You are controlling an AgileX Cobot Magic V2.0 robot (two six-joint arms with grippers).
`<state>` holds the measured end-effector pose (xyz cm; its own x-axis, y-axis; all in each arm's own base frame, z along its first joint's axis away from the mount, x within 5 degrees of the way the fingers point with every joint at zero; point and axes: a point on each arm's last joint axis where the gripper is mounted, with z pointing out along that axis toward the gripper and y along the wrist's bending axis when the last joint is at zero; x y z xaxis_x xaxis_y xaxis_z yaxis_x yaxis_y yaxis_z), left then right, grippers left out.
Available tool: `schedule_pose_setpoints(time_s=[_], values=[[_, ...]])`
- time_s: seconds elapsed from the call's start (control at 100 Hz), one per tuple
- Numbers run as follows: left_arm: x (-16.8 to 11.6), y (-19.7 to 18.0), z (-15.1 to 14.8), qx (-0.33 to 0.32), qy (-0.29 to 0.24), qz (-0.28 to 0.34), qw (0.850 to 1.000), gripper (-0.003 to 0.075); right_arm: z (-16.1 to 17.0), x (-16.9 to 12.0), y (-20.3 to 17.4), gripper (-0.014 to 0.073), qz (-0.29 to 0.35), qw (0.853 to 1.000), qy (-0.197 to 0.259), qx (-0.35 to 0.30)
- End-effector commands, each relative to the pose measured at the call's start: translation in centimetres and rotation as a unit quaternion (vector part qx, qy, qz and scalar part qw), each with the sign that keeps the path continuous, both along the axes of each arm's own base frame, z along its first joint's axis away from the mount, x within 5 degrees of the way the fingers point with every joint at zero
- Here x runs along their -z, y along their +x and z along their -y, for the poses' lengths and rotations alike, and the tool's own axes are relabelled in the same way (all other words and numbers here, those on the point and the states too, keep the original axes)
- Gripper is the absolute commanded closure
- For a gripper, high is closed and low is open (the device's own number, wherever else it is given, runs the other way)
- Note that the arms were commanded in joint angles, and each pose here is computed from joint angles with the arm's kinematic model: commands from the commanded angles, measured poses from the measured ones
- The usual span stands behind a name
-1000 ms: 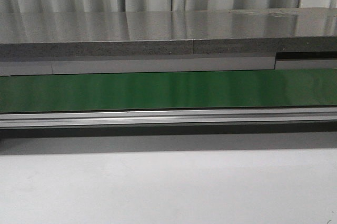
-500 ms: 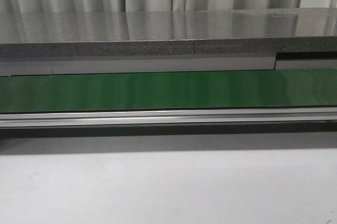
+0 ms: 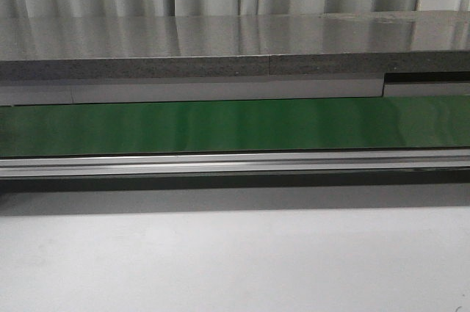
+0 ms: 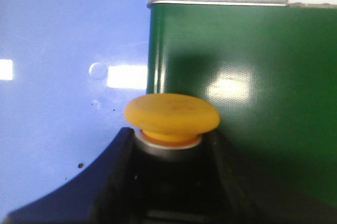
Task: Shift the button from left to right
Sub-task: 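Lift the button and set it on the conveyor belt with left gripper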
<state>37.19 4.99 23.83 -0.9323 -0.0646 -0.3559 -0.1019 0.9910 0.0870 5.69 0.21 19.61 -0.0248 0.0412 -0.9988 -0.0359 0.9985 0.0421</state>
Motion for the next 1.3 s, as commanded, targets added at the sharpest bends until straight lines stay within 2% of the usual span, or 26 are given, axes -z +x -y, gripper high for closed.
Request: schedule_pose_setpoints(time_s=[0.0, 0.15, 0.22, 0.34, 0.52, 0.65, 0.92, 1.14, 1.29], values=[[-3.0, 0.0, 0.4, 0.002, -0.002, 0.057, 0.998, 0.0741, 0.0, -1.4, -0.3, 0.0662, 0.060, 0.998, -0.001, -0.001], [-3.0, 0.0, 0.5, 0.001, -0.007, 0.058, 0.998, 0.0737, 0.0, -1.4, -0.3, 0.0662, 0.060, 0.998, -0.001, -0.001], [-3.0, 0.1, 0.7, 0.007, -0.015, 0.058, 0.998, 0.0701, 0.0, -1.4, -0.3, 0.0662, 0.060, 0.998, -0.001, -0.001], [-3.0, 0.1, 1.0, 0.020, -0.028, 0.059, 0.998, 0.0550, 0.0, -1.4, -0.3, 0.0662, 0.060, 0.998, -0.001, -0.001], [-3.0, 0.1, 1.0, 0.021, -0.028, 0.059, 0.998, 0.0270, 0.0, -1.4, -0.3, 0.0662, 0.060, 0.998, -0.001, -0.001], [-3.0, 0.1, 1.0, 0.021, -0.028, 0.059, 0.998, 0.0160, 0.0, -1.4, -0.3, 0.0662, 0.060, 0.998, -0.001, -0.001], [-3.7, -0.1, 1.1, 0.019, -0.035, 0.077, 0.996, 0.0151, 0.0, -1.4, -0.3, 0.0662, 0.060, 0.998, -0.001, -0.001], [-7.5, -1.1, 2.2, 0.032, -0.034, 0.167, 0.985, 0.0151, 0.0, -1.4, -0.3, 0.0662, 0.060, 0.998, -0.001, -0.001], [-10.7, -3.4, 4.2, 0.059, -0.029, 0.254, 0.965, 0.0151, 0.0, -1.4, -0.3, 0.0662, 0.060, 0.998, -0.001, -0.001]])
